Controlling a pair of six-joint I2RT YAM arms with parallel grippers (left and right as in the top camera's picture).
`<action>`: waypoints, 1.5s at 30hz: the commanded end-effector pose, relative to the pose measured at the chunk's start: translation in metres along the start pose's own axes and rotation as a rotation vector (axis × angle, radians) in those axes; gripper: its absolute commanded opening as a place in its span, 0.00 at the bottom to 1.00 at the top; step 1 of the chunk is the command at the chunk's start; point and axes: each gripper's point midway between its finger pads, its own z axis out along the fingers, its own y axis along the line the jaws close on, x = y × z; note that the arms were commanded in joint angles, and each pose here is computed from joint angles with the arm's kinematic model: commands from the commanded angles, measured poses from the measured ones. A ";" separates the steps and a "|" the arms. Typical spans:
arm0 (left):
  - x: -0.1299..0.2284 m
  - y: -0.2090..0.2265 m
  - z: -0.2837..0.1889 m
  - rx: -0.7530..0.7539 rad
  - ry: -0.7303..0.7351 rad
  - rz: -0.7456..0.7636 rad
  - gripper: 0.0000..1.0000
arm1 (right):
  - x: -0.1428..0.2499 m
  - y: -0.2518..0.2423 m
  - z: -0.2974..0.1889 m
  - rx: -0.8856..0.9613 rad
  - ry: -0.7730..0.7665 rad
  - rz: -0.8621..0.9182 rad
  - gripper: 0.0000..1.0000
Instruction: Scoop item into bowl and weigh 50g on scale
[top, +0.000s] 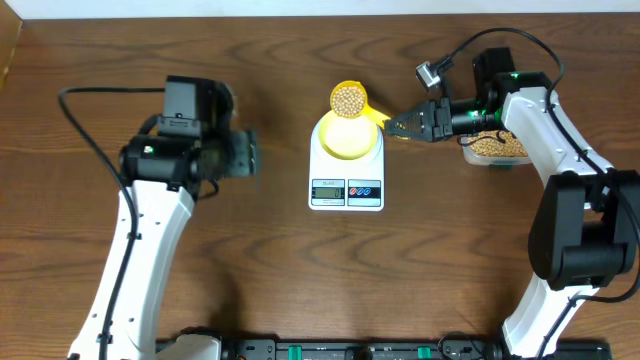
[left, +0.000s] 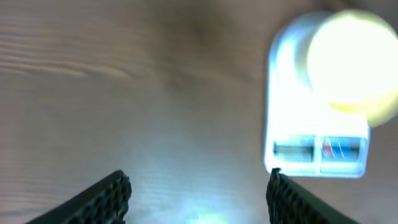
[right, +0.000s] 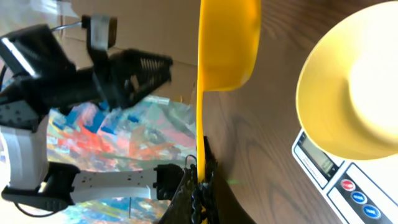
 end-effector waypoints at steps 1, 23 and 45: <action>0.022 -0.042 -0.007 0.178 0.062 0.173 0.73 | -0.002 0.000 0.000 -0.007 -0.003 0.062 0.01; 0.053 -0.101 -0.009 0.196 0.100 0.499 0.73 | -0.001 -0.010 0.000 0.046 0.004 0.081 0.01; 0.039 -0.107 -0.009 0.206 0.037 0.501 0.73 | 0.010 -0.029 0.002 0.172 0.043 0.121 0.01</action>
